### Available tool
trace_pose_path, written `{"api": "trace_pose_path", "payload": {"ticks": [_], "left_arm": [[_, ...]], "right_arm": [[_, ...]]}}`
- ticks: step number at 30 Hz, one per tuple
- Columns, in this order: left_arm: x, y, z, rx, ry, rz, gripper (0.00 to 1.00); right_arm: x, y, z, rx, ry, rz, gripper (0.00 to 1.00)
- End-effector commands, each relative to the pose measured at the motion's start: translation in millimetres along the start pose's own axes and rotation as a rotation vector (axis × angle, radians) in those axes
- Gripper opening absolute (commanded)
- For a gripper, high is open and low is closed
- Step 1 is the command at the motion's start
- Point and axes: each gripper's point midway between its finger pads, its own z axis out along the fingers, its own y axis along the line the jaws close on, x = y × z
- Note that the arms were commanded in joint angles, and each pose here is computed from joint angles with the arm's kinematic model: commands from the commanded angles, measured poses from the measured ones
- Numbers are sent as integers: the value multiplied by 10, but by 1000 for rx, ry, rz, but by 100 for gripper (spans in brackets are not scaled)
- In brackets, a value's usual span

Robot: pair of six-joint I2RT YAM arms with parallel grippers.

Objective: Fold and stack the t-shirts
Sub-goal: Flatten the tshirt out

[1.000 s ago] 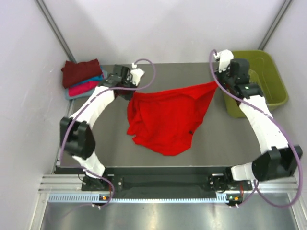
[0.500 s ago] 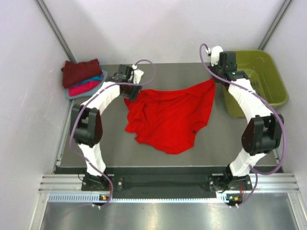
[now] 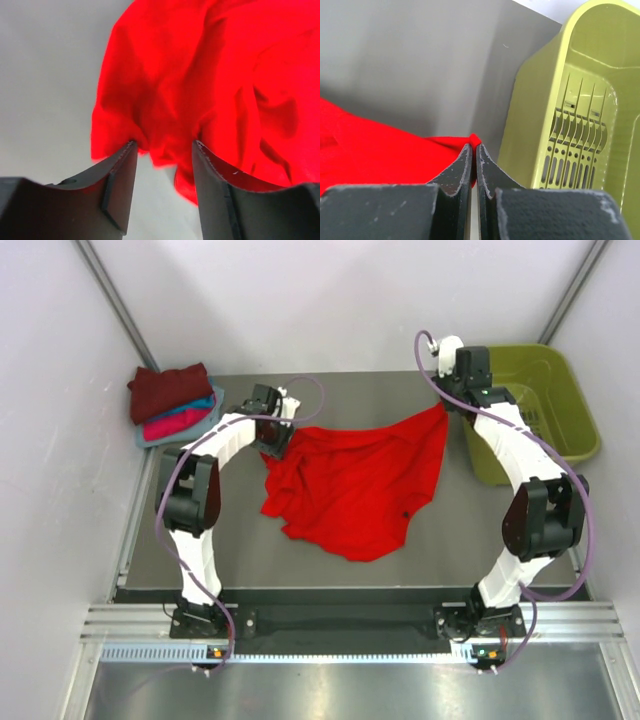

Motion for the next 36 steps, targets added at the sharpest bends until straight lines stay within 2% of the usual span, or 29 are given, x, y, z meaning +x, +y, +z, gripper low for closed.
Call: {"api": "trace_pose_path", "payload": {"ticks": [1,12,13,14,16,18,26,29,36], "left_arm": [[-102,-23,65,42,-7,-41,51],[-137,18,226,53,-6,-67,36],[-141,49,217,49,-8,-72,33],[-154,63,196,48,-13,-76,21],[-216,117,102,37,-35,-80,13],[-314,177,-66,18,-73,-76,1],[-702,360,-863,-50,-253,-56,0],[-942,422,-1278,-94,-374,-34,0],[-1074,374,-1910,-101,-476,36,0]], "right_arm": [[-285,-69,-37,29,-84,7,0],[-244,-5,-102,22,-87,0,0],[-245,-10,-111,24,-88,-2,0],[-243,-10,-115,24,-88,-2,0],[-268,-23,-138,28,-96,-1,0],[-288,-47,-177,38,-103,2,0],[-358,-215,-398,92,-140,3,0],[-386,-367,-549,130,-160,18,0],[-557,-841,-1207,242,-259,100,0]]}}
